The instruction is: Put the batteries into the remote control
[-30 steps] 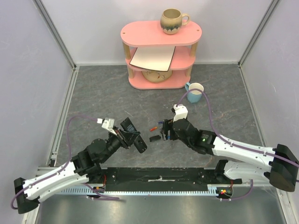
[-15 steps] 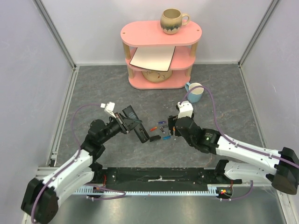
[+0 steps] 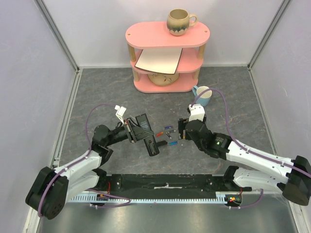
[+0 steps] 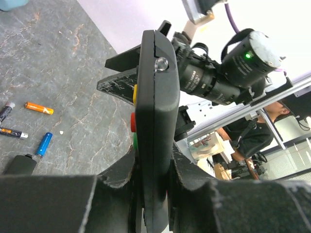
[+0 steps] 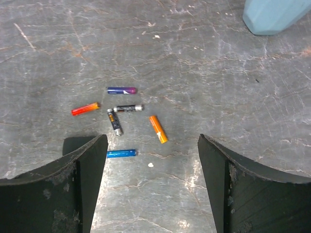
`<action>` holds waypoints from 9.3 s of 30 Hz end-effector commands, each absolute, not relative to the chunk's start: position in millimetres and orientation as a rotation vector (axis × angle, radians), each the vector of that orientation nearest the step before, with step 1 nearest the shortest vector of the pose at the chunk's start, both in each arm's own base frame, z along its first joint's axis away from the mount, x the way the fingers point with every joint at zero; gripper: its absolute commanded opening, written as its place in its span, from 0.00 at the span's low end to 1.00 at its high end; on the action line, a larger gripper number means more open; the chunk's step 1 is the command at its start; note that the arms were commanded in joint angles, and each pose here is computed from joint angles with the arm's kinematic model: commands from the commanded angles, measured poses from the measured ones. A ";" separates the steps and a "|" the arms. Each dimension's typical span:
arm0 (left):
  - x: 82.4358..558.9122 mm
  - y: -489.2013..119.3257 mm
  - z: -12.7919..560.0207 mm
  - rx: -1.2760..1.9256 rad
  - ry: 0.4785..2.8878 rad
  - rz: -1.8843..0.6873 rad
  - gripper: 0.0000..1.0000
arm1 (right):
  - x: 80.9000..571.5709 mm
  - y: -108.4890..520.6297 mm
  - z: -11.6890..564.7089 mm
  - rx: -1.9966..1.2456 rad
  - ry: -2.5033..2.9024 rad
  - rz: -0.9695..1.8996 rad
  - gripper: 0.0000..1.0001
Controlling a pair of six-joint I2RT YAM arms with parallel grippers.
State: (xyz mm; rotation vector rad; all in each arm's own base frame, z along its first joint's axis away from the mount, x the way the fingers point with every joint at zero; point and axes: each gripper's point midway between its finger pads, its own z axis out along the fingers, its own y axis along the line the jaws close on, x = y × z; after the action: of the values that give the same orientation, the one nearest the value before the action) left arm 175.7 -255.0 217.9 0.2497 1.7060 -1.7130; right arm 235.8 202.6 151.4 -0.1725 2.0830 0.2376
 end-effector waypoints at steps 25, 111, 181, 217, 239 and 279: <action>171.2 -229.0 214.0 0.138 1.613 -1.585 0.02 | 268.7 206.0 84.4 -0.358 2.244 0.022 0.62; 179.0 -227.6 187.9 0.024 1.717 -1.573 0.02 | 267.6 194.1 14.9 -0.305 2.449 0.073 0.00; 242.1 -283.6 248.4 -0.260 1.595 -1.867 0.02 | 184.2 319.3 222.8 -0.498 1.672 0.616 0.00; 240.5 -281.9 248.1 -0.212 1.595 -1.817 0.02 | 194.6 313.7 212.7 -0.415 1.824 0.481 0.34; 237.7 -280.1 246.5 -0.217 1.585 -1.821 0.02 | 183.3 326.6 204.4 -0.516 1.858 0.531 0.21; 236.7 -278.2 231.1 -0.228 1.607 -1.806 0.02 | 202.0 296.7 296.8 -0.265 1.755 0.566 0.76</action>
State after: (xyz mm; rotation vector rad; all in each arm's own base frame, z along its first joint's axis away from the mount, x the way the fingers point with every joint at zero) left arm 240.7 -278.9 213.2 -0.2809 1.6926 -1.7759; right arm 194.7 320.5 261.6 -0.4052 1.7953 0.5254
